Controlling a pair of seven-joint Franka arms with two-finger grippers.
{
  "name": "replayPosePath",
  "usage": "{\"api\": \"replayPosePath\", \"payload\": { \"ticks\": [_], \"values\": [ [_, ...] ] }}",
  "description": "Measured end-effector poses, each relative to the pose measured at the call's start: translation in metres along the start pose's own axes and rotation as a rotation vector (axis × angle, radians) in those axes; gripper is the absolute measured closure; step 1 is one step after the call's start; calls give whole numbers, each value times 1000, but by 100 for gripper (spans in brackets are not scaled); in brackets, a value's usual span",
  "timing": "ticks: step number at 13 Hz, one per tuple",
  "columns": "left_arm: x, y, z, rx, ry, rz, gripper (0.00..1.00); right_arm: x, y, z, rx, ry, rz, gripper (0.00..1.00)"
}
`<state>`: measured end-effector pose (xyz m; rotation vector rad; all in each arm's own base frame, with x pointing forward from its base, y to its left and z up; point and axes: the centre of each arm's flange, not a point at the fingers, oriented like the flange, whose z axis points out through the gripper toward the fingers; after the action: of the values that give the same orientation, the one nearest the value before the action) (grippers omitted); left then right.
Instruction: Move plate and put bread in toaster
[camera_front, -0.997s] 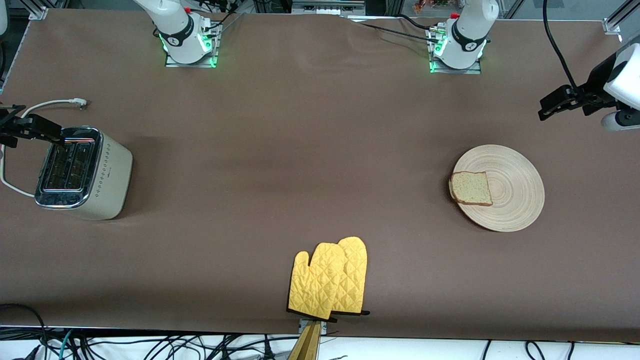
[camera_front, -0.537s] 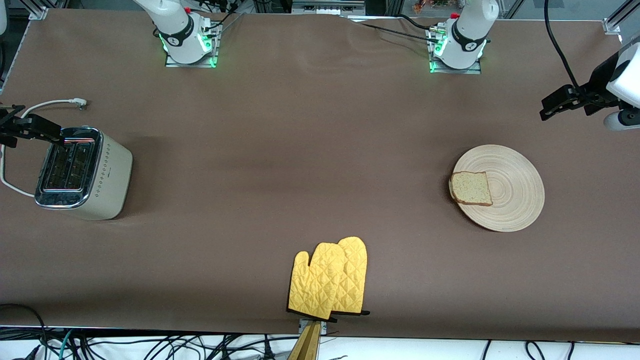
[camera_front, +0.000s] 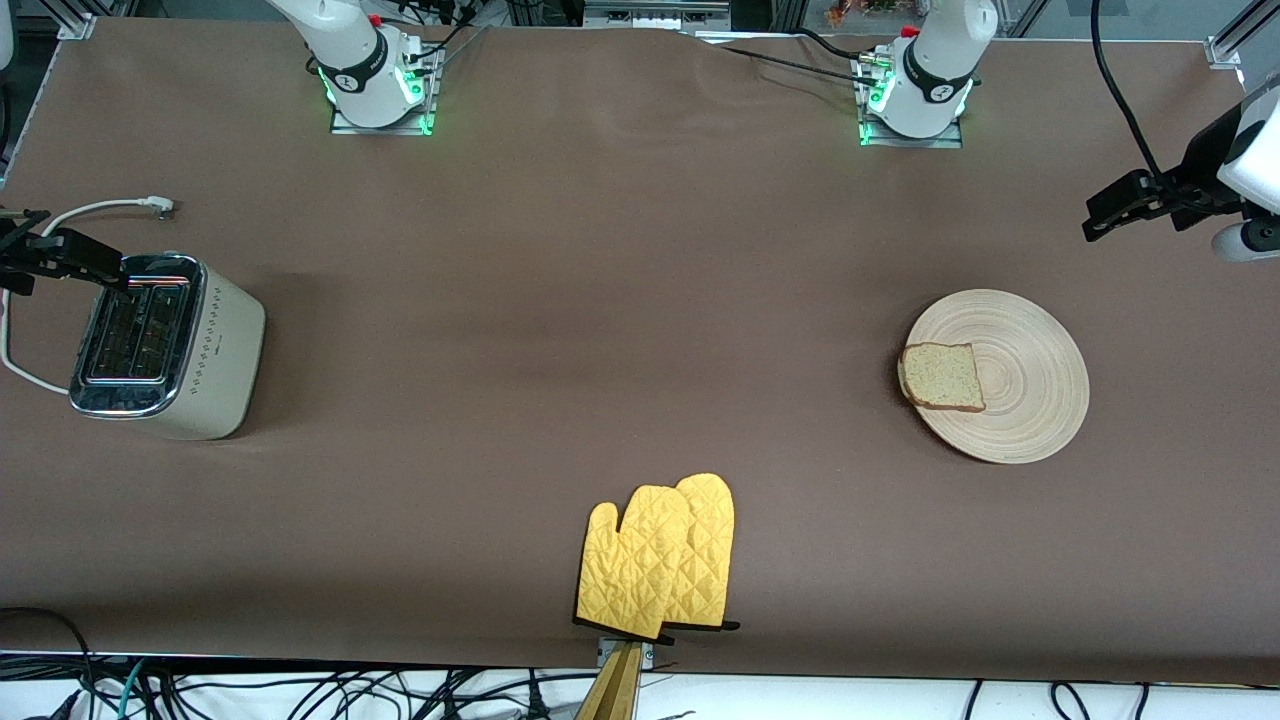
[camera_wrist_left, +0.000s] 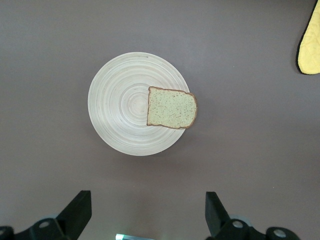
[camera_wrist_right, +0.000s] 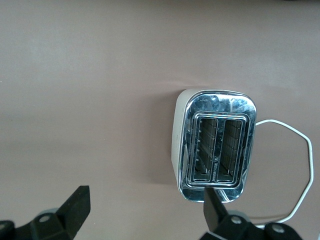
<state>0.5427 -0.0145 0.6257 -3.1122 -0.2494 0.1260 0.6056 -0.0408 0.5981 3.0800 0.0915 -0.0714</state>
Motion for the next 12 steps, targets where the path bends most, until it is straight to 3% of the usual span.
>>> {"api": "replayPosePath", "payload": {
  "ticks": [12],
  "values": [
    [0,-2,0,0,0,-3,0,0,3,1,1,-1,6,0]
  ]
}}
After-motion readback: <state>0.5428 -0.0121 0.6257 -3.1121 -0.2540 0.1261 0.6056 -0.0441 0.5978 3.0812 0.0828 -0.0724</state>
